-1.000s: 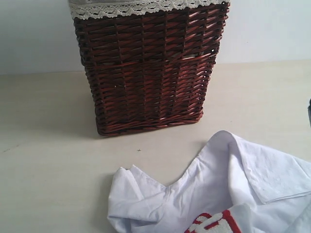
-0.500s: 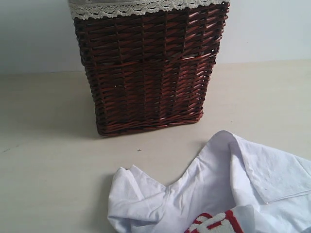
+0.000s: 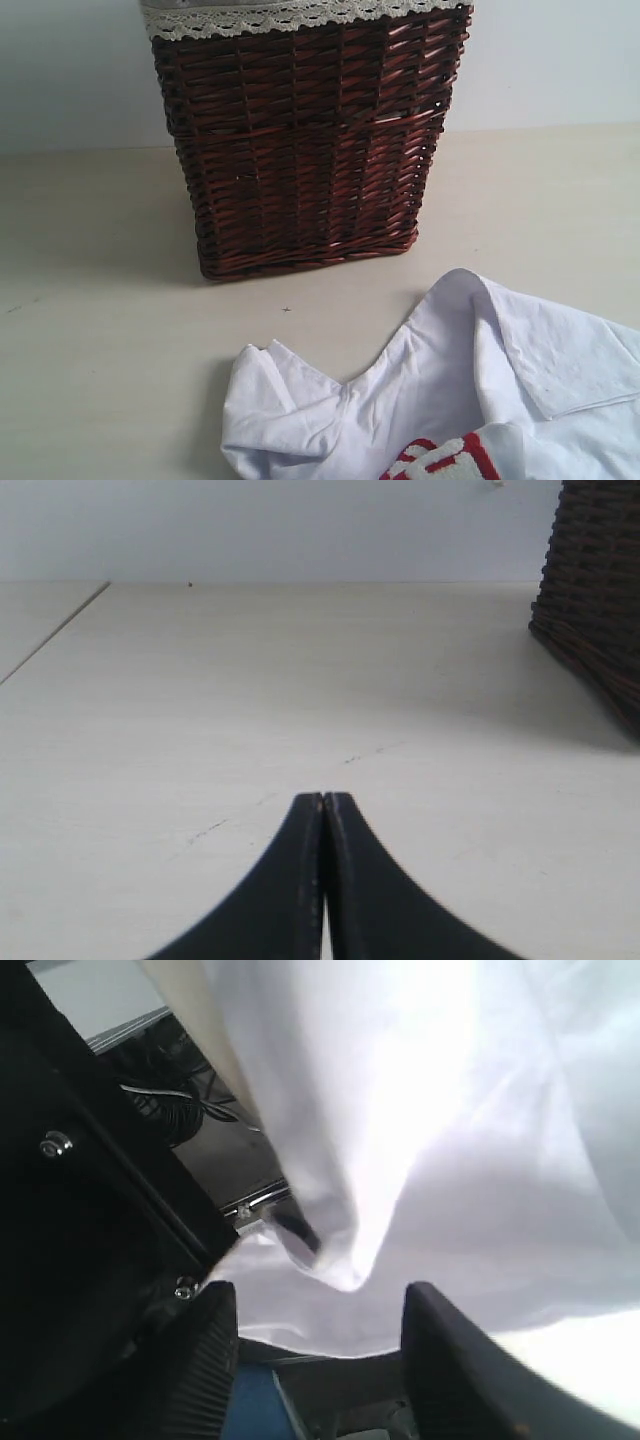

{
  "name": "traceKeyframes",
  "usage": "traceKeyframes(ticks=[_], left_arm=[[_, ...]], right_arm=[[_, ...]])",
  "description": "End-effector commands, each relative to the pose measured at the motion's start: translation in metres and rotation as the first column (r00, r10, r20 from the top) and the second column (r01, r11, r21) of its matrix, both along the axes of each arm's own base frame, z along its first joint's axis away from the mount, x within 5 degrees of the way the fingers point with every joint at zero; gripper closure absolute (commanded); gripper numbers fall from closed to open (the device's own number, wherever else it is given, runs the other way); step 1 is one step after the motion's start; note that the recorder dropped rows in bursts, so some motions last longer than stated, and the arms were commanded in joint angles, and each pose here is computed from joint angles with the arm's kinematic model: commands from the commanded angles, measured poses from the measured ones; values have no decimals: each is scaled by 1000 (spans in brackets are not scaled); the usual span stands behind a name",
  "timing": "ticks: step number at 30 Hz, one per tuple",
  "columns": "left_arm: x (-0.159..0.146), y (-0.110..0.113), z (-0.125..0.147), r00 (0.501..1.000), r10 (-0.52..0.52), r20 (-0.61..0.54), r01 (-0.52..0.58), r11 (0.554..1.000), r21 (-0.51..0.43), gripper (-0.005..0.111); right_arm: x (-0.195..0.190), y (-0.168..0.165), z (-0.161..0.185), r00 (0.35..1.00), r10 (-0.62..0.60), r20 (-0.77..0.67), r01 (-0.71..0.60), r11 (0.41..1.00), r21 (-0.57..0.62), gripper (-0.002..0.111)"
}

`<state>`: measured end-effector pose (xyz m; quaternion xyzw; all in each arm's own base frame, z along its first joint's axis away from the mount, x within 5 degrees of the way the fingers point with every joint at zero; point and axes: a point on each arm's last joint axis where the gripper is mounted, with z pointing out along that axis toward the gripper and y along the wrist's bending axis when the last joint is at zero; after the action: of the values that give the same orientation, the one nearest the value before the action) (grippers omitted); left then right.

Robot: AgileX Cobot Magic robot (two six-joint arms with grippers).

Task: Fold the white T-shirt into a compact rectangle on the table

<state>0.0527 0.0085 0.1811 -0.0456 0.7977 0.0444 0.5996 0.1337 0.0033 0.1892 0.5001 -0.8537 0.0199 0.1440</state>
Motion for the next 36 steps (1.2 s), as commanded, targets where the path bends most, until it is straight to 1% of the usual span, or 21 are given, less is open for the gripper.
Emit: traceKeyframes(ticks=[1, 2, 3, 4, 5, 6, 7, 8, 9, 10, 11, 12, 13, 15, 17, 20, 22, 25, 28, 31, 36], left_arm=[[0, 0, 0, 1000, 0, 7, 0, 1000, 6, 107], [0, 0, 0, 1000, 0, 7, 0, 1000, 6, 107], [0, 0, 0, 1000, 0, 7, 0, 1000, 6, 107], [0, 0, 0, 1000, 0, 7, 0, 1000, 6, 107], [0, 0, 0, 1000, 0, 7, 0, 1000, 6, 107], [0, 0, 0, 1000, 0, 7, 0, 1000, 6, 107], [0, 0, 0, 1000, 0, 7, 0, 1000, 6, 107], [0, 0, 0, 1000, 0, 7, 0, 1000, 6, 107], [0, 0, 0, 1000, 0, 7, 0, 1000, 6, 107], [0, 0, 0, 1000, 0, 7, 0, 1000, 6, 107], [0, 0, 0, 1000, 0, 7, 0, 1000, 6, 107], [0, 0, 0, 1000, 0, 7, 0, 1000, 6, 107], [0, 0, 0, 1000, 0, 7, 0, 1000, 6, 107], [0, 0, 0, 1000, 0, 7, 0, 1000, 6, 107], [0, 0, 0, 1000, 0, 7, 0, 1000, 6, 107], [0, 0, 0, 1000, 0, 7, 0, 1000, 6, 107], [0, 0, 0, 1000, 0, 7, 0, 1000, 6, 107], [0, 0, 0, 1000, 0, 7, 0, 1000, 6, 107], [0, 0, 0, 1000, 0, 7, 0, 1000, 6, 107], [0, 0, 0, 1000, 0, 7, 0, 1000, 6, 107], [0, 0, 0, 1000, 0, 7, 0, 1000, 6, 107]], right_arm=[[0, -7, 9, 992, -90, 90, 97, 993, -70, 58], [0, -9, 14, 984, -108, 139, 122, 988, -96, 58], [0, -14, 28, 966, -103, 239, 136, 982, -128, 58], [0, -17, 46, 947, -35, 320, 85, 986, -143, 58], [0, -17, 53, 939, -2, 344, 54, 989, -140, 58], [5, -13, 64, 898, 50, 438, -13, 996, -87, 58], [10, -8, 66, 865, 62, 498, -45, 998, -46, 58], [23, 7, 68, 791, 31, 611, -111, 989, 94, 58], [30, 16, 67, 767, -6, 642, -142, 974, 178, 58], [43, 33, 56, 778, -25, 628, -232, 917, 323, 58], [48, 39, 50, 797, -3, 604, -269, 893, 360, 58], [59, 48, 29, 846, 86, 526, -346, 840, 419, 58], [64, 49, 19, 857, 130, 499, -371, 829, 420, 58], [77, 48, -6, 882, 168, 440, -361, 841, 403, 58], [87, 45, -27, 892, 200, 407, -359, 858, 366, 58], [92, 43, -46, 907, 234, 350, -358, 865, 351, 58], [92, 43, -51, 914, 238, 328, -352, 866, 355, 58], [95, 42, -52, 906, 238, 350, -359, 870, 338, 62], [100, 41, -52, 891, 231, 391, -365, 877, 314, 74], [102, 41, -57, 889, 228, 397, -362, 881, 305, 84], [102, 41, -64, 901, 230, 368, -353, 881, 314, 85]])
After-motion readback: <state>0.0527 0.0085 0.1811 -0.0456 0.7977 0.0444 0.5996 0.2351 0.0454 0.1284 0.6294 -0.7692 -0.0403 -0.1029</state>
